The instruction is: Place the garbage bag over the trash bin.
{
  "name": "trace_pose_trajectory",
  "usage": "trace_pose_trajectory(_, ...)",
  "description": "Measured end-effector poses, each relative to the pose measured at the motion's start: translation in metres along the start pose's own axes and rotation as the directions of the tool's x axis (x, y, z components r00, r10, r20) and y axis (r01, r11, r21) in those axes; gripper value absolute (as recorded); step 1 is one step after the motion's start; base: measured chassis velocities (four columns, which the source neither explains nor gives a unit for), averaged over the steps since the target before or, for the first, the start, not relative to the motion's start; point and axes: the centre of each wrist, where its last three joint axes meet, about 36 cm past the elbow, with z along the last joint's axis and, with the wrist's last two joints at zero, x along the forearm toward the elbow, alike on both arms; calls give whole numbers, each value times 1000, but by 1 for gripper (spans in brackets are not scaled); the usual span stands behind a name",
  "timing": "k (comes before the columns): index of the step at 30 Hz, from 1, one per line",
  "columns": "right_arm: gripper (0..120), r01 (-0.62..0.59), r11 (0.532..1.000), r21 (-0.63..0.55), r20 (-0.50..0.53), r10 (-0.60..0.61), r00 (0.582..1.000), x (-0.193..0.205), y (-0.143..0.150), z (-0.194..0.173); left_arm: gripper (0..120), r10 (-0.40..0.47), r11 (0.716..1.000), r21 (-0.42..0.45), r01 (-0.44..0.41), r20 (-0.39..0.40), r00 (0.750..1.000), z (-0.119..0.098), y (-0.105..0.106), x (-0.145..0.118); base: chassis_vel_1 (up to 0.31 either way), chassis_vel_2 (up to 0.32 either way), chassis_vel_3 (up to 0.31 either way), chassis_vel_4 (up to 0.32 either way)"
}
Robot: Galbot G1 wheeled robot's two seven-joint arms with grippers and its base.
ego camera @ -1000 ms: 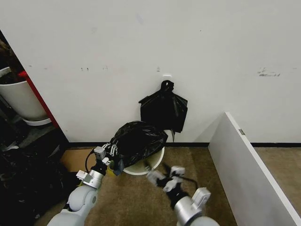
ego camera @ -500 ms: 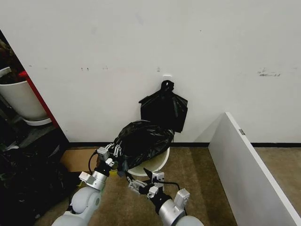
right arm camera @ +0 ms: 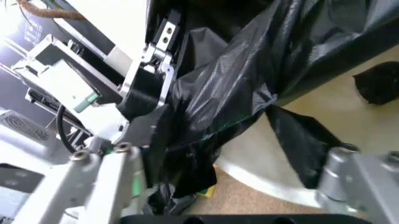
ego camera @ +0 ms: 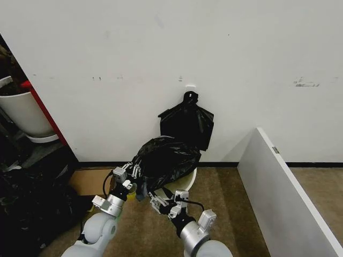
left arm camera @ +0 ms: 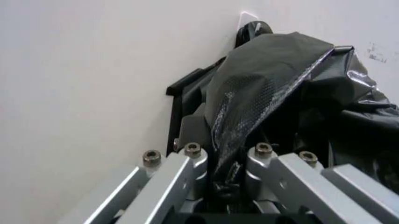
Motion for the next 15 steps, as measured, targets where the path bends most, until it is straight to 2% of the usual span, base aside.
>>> trace_pose_trajectory(11,11,5,1000,15,21,-5,1000,3,-3,3,4,-6,1000,-4,6,5,1000,-4,1,2,0,0,0,0)
trace_pose_trajectory(12,11,5,1000,15,21,-5,1000,3,-3,3,4,-6,1000,-4,6,5,1000,-4,1,2,0,0,0,0)
trace_pose_trajectory(15,1,14,1000,21,62,-16,998,4,-7,10,4,-22,1000,7,22,14,1000,-6,2,2,0,0,0,0)
